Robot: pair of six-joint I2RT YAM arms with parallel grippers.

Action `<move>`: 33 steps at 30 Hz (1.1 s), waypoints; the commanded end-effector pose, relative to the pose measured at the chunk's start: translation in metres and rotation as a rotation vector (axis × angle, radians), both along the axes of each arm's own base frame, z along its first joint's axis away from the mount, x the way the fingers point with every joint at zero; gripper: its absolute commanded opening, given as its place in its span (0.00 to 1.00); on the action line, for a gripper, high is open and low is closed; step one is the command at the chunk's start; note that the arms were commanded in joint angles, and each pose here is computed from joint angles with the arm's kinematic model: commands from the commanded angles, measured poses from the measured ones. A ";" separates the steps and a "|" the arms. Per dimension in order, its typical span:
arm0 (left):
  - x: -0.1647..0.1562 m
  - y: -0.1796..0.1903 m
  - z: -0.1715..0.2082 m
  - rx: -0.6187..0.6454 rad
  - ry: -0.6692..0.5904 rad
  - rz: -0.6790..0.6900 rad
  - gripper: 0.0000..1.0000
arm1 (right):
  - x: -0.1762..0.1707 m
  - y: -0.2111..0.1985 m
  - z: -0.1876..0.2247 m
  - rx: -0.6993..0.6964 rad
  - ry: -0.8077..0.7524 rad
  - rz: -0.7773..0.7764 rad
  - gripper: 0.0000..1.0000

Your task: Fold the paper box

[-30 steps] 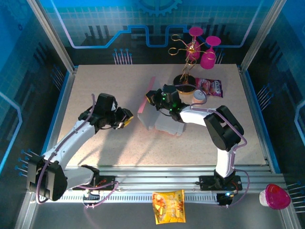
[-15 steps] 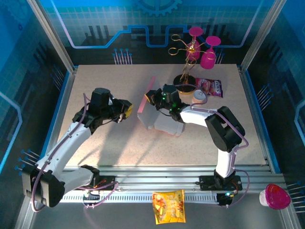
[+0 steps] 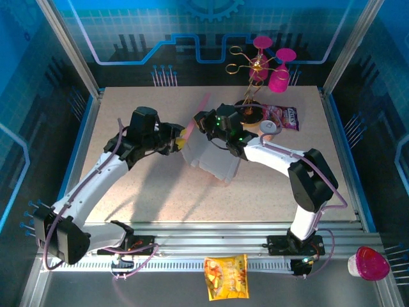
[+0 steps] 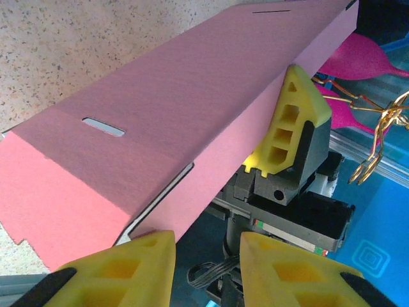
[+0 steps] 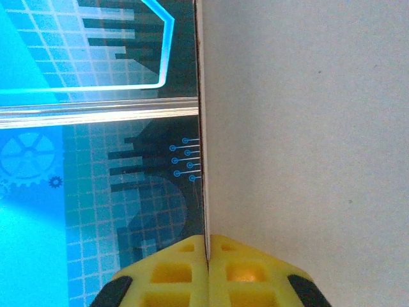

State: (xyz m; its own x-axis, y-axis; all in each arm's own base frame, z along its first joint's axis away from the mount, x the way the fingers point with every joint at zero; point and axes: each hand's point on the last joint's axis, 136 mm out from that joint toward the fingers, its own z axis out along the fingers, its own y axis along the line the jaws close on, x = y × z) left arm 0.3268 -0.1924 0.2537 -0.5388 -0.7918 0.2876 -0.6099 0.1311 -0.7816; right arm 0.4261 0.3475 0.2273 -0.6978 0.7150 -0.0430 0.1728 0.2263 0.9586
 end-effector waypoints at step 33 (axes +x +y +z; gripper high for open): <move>0.007 -0.008 0.033 0.011 -0.009 -0.036 0.36 | -0.016 -0.011 0.077 -0.045 -0.026 -0.086 0.00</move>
